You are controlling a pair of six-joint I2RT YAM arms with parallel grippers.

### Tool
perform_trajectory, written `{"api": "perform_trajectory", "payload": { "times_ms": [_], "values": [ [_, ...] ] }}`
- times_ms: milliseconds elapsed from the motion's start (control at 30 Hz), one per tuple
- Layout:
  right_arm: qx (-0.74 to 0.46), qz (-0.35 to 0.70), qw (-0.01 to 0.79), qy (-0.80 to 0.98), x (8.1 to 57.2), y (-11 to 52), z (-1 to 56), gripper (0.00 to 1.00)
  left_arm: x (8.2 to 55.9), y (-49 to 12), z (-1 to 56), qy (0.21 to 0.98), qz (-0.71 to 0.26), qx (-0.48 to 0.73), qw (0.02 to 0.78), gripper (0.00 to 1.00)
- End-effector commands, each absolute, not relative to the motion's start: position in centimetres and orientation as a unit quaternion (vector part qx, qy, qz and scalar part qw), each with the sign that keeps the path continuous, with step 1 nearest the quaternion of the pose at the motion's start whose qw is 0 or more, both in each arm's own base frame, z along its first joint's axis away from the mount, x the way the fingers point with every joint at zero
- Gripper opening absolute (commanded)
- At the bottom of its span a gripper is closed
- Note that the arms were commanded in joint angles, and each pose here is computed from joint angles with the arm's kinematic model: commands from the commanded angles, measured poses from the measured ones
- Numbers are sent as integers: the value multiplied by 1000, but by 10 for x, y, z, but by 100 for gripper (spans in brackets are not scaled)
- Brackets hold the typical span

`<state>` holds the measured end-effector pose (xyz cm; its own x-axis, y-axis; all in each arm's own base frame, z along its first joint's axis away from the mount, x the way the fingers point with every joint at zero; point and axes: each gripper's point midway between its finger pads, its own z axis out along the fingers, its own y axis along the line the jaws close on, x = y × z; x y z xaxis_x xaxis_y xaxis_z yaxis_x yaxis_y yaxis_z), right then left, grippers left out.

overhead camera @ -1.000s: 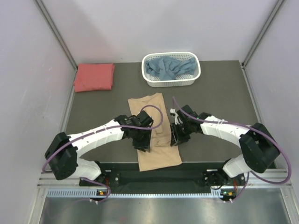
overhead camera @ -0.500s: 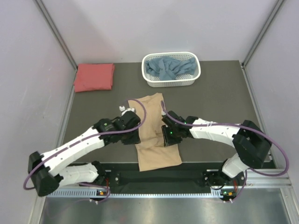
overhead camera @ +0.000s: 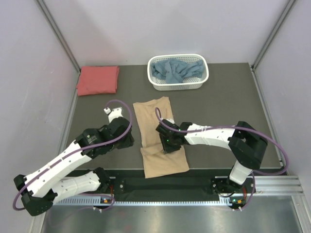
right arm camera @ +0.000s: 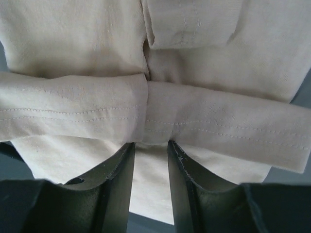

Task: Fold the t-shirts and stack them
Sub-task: Fold the tshirt

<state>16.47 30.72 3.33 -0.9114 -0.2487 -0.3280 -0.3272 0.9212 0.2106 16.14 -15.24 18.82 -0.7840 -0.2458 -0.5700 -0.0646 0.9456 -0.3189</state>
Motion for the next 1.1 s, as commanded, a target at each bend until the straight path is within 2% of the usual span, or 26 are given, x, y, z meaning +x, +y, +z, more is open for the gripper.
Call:
{"api": "perform_trajectory", "payload": {
  "times_ms": [0,300,1067],
  "values": [
    [-138,133,173,966,165,321,52,34,167,-142,208,926,-131,-83,345,34],
    [-115,114,173,972,162,326,43,34,172,-142,224,923,-121,-56,360,35],
    [-104,64,231,965,230,337,44,35,160,-112,254,907,-128,-89,391,34]
  ]
}}
